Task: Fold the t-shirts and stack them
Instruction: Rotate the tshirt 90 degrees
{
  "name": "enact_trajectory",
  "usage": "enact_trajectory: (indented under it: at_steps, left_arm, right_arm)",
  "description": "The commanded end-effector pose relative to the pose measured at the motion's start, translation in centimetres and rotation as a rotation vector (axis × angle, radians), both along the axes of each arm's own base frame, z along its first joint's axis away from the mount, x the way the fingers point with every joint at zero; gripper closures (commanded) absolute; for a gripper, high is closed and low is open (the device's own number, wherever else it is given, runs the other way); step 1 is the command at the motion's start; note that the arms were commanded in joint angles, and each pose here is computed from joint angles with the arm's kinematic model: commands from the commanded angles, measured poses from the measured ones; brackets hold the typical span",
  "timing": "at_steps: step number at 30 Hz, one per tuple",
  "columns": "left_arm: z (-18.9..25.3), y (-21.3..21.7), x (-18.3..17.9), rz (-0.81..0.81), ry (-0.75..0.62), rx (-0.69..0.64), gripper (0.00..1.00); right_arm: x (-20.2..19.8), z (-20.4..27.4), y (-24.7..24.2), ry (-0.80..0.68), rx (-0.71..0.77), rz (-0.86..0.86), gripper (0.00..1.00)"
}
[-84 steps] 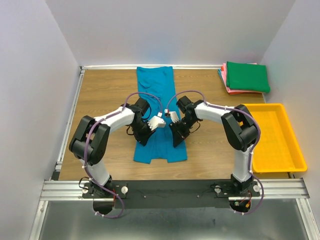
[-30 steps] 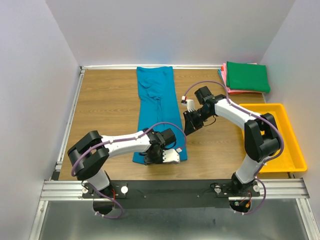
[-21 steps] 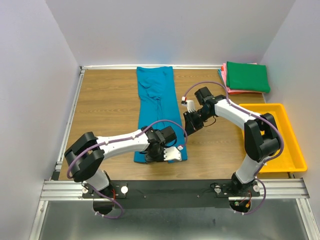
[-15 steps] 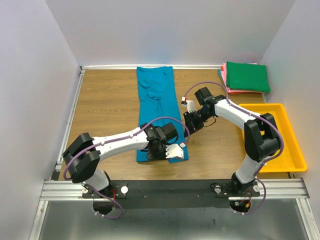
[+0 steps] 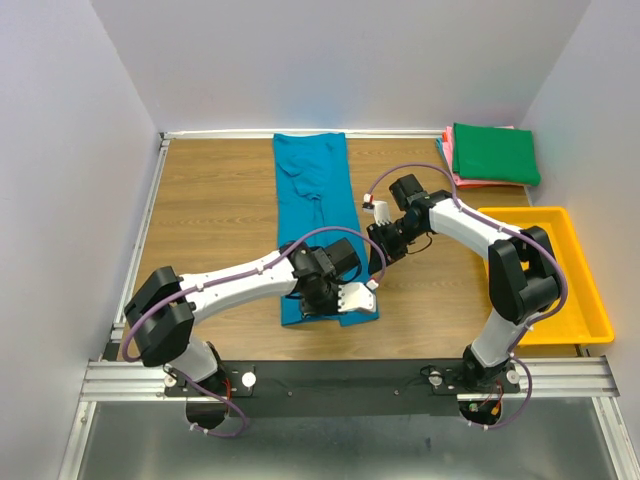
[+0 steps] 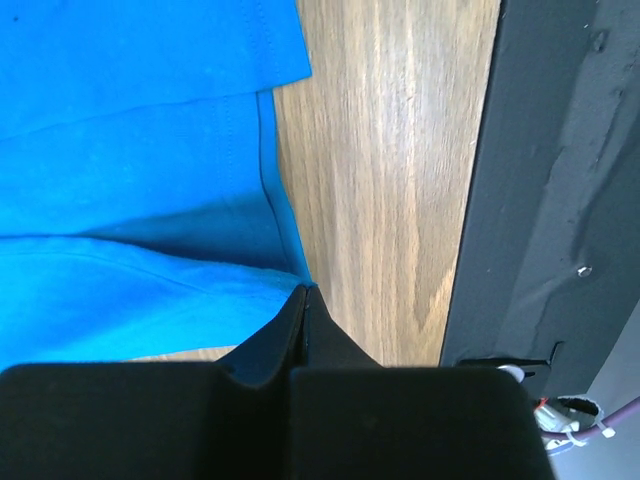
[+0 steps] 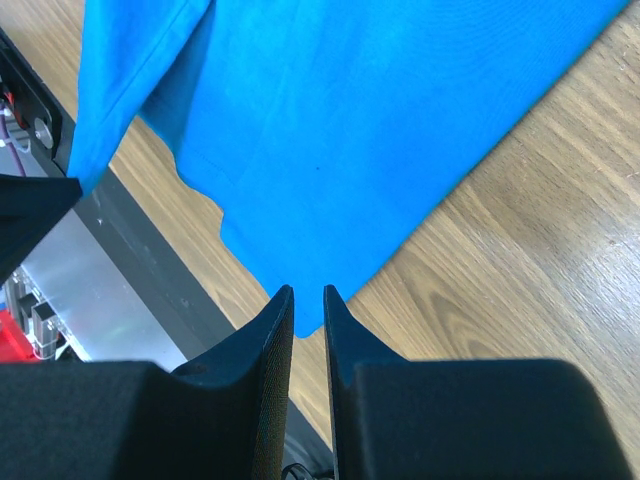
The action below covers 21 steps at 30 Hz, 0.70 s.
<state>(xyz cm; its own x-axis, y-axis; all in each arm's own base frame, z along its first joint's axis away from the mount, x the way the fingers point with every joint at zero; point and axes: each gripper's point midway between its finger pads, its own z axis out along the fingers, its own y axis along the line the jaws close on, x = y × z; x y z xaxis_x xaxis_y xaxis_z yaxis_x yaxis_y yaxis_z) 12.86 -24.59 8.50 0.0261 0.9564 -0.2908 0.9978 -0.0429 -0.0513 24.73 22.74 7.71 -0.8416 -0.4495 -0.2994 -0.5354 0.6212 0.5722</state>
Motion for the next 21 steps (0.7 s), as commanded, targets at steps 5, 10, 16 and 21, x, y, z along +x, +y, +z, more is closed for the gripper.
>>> enact_trajectory:
  at_steps: [5, 10, 16, 21]
  left_arm:
    - [-1.9, -1.8, -0.7, -0.032, 0.045, -0.039, 1.00]
    - [-4.0, -2.1, -0.6, -0.033, 0.047, -0.035, 0.94]
    - [-0.9, -2.4, -0.1, -0.055, 0.002, -0.095, 0.53]
    - [5.9, -1.8, 3.5, 0.048, -0.063, -0.262, 0.41]
  right_arm:
    - [-0.8, -0.2, -0.1, 0.032, 0.006, 0.013, 0.75]
    - [-0.8, -0.2, 0.0, 0.040, 0.009, 0.014, 0.75]
    - [-0.7, 0.5, -0.2, 0.009, 0.010, 0.022, 0.76]
    - [-0.9, 2.0, 0.3, -0.028, 0.047, 0.044, 0.78]
